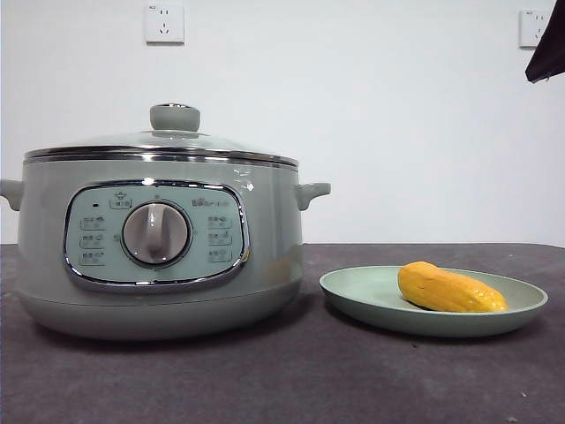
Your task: Take the corn out from the steamer,put the corn on the plate,close the lid
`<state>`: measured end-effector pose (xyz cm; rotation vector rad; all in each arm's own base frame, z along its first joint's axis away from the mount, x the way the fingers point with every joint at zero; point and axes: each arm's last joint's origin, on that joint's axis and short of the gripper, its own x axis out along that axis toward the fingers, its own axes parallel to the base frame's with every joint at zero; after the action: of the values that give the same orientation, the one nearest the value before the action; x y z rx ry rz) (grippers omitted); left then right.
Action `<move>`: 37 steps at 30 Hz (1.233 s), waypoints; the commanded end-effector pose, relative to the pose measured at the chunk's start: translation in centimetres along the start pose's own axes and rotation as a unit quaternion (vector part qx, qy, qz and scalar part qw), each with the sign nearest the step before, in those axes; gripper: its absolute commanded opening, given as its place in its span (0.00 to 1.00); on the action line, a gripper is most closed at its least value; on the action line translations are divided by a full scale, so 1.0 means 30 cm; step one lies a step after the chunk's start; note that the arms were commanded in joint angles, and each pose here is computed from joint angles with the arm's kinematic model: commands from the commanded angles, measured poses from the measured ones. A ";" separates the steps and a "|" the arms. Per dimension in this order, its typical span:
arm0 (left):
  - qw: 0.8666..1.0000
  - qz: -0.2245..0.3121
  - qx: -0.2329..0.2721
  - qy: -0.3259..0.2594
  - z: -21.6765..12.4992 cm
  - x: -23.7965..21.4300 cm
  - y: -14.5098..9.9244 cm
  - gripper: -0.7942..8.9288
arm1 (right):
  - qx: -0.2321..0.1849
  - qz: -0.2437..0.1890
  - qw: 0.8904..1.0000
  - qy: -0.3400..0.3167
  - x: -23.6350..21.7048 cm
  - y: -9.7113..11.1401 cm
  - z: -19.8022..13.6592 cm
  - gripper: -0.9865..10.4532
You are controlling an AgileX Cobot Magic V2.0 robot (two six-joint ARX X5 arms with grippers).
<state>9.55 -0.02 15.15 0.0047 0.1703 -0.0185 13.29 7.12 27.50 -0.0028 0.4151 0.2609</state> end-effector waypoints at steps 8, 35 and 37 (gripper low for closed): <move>1.000 -0.001 -0.002 0.005 -0.015 0.004 0.000 0.08 | 0.003 -0.002 1.000 0.002 0.003 -0.001 -0.008 0.09; 1.000 -0.001 -0.002 0.005 -0.015 0.004 0.001 0.08 | -0.034 -0.031 0.992 -0.114 -0.050 -0.159 -0.223 0.09; 1.000 -0.001 -0.002 0.005 -0.015 0.004 0.001 0.08 | -0.028 -0.050 0.992 -0.115 -0.045 -0.173 -0.269 0.09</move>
<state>9.55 -0.02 15.16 0.0047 0.1699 -0.0185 10.21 1.41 21.26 -0.0385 0.1683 0.1771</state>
